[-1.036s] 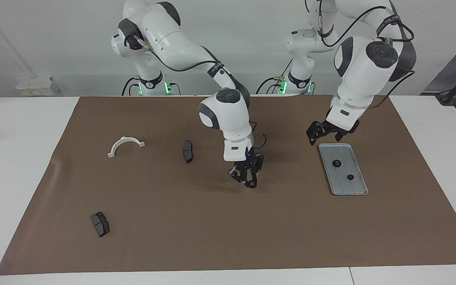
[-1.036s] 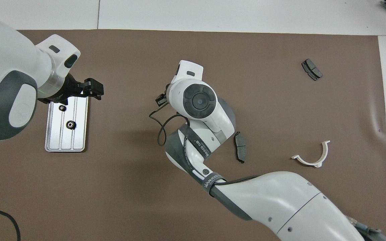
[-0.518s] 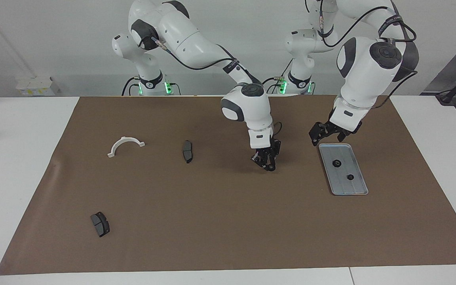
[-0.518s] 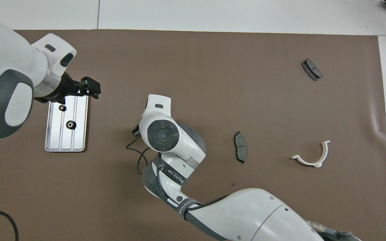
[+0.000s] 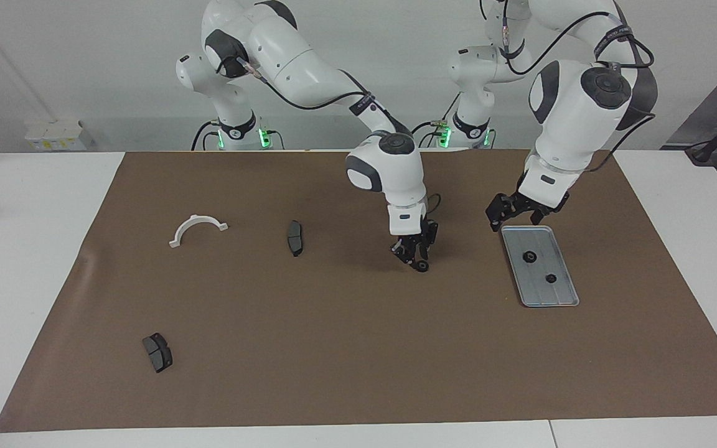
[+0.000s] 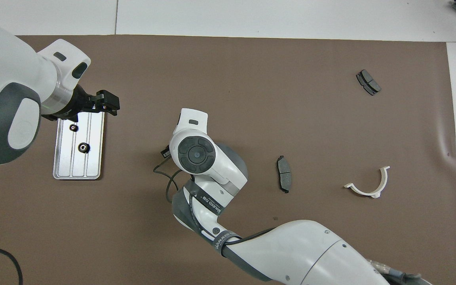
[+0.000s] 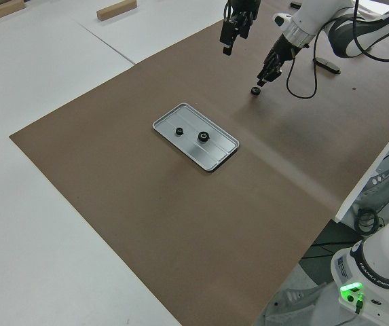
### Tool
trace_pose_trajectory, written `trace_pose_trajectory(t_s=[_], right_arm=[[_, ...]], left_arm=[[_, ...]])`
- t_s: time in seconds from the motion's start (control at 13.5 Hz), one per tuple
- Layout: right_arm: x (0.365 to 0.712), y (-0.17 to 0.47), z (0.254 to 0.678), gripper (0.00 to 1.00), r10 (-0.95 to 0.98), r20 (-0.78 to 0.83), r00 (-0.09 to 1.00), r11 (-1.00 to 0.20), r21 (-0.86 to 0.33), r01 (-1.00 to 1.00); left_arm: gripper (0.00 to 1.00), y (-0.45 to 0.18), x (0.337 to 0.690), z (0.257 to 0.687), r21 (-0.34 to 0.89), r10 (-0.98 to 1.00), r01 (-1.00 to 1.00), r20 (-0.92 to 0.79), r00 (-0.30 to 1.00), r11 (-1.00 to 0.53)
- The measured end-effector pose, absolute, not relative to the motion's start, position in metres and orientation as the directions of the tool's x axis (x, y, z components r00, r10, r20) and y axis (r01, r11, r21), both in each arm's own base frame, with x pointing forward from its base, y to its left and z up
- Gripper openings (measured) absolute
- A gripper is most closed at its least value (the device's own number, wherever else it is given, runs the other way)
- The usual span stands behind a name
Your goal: Pick bearing gear from pile to tray
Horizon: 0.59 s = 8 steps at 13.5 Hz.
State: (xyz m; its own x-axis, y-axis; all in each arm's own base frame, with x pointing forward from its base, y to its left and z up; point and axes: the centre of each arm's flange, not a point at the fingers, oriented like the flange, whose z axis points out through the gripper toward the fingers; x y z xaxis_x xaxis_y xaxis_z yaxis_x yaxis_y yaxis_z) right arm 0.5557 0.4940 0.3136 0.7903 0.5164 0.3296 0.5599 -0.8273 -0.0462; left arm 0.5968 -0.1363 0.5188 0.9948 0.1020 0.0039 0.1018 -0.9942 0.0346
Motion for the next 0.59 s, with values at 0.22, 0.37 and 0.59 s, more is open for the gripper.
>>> trace_pose_trajectory(t_s=[0.22,0.37,0.59], right_arm=[[0.567,0.479,0.316,0.41,0.51,0.312,0.801,-0.837,-0.036,0.547],[0.588,0.447,0.339,0.41,0.466,0.28,0.839,-0.869,-0.033,0.494],[0.627,0.343,0.416,0.41,0.426,0.18,0.887,-0.893,-0.074,0.444]], left_arm=[[1.0,-0.14,0.601,0.508,0.054,0.108,0.105,0.051,0.993,-0.993],[1.0,-0.149,0.6,0.487,0.067,0.116,0.111,0.076,0.99,-0.992],[1.0,-0.164,0.595,0.462,0.077,0.109,0.102,0.091,0.99,-0.992]])
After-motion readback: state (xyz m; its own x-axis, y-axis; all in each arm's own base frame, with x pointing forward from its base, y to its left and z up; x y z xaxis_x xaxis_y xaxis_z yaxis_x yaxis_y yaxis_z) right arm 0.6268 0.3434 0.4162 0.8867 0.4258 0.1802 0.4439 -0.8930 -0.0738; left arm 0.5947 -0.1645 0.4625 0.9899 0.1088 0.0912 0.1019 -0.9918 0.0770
